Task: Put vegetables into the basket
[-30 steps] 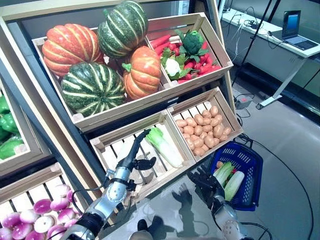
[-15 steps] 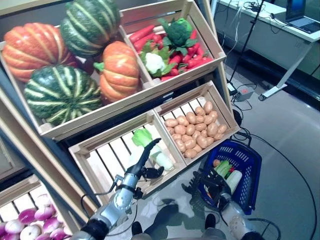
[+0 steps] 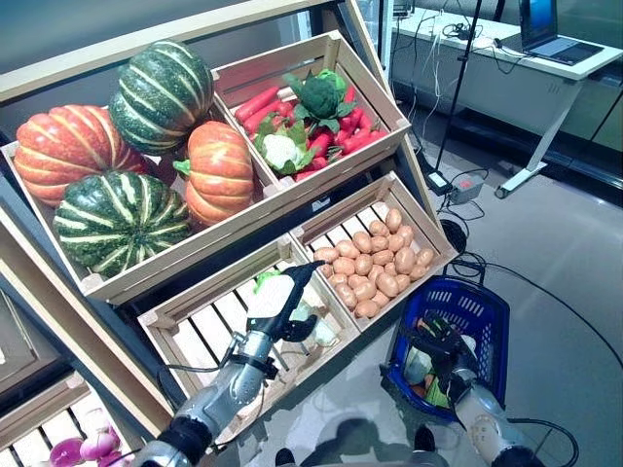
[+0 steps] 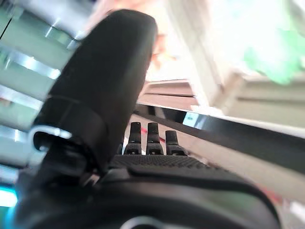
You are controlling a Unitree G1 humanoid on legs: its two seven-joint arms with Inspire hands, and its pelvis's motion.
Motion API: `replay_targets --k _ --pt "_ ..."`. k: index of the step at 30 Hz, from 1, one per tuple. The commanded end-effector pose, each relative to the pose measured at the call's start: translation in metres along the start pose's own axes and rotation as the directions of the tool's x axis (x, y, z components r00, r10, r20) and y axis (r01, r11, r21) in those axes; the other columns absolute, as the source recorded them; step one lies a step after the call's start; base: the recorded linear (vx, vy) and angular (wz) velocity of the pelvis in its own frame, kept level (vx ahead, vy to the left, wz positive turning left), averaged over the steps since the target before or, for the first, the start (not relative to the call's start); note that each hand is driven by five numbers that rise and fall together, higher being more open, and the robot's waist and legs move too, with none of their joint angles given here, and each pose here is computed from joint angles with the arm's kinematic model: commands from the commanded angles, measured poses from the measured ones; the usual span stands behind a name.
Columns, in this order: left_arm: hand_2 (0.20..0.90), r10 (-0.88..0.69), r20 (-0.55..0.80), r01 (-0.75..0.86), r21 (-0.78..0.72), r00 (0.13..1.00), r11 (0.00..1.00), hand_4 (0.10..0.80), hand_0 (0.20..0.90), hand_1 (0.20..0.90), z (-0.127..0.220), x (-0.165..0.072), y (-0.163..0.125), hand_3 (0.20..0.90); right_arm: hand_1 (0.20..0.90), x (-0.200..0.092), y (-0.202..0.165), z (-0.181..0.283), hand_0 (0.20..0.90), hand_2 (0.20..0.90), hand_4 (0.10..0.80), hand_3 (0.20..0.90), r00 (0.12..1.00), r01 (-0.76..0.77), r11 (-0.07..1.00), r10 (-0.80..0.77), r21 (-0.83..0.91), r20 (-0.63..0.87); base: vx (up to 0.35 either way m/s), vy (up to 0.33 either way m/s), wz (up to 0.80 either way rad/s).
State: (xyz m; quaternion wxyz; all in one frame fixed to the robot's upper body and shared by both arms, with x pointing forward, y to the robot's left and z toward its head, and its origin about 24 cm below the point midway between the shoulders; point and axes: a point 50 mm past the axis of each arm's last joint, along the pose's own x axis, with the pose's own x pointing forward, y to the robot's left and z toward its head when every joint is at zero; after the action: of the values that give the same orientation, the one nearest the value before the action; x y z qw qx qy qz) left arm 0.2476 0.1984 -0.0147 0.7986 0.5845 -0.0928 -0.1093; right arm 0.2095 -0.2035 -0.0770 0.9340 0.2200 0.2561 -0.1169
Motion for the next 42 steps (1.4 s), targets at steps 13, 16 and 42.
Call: replay_targets --k 13,16,42 --pt "0.900 0.166 -0.111 -0.075 0.567 0.980 0.820 0.800 0.900 0.900 -0.063 0.074 0.145 0.900 0.900 0.026 0.043 0.110 0.900 0.900 0.800 0.900 0.945 -0.143 0.987 0.159 -0.077 0.285 -0.097 0.095 -0.04" --pt "0.900 0.221 -0.085 -0.124 0.611 0.972 0.782 0.800 0.900 0.900 -0.061 0.084 0.170 0.900 0.900 0.027 0.052 0.127 0.900 0.900 0.800 0.900 0.925 -0.168 0.981 0.190 -0.094 0.329 -0.199 0.041 0.03" --pt "0.900 0.422 -0.102 -0.219 0.733 0.901 0.644 0.800 0.900 0.900 -0.053 0.106 0.264 0.900 0.900 0.024 0.043 0.179 0.900 0.900 0.800 0.900 0.881 -0.155 0.986 0.169 -0.067 0.443 -0.016 0.011 0.03"
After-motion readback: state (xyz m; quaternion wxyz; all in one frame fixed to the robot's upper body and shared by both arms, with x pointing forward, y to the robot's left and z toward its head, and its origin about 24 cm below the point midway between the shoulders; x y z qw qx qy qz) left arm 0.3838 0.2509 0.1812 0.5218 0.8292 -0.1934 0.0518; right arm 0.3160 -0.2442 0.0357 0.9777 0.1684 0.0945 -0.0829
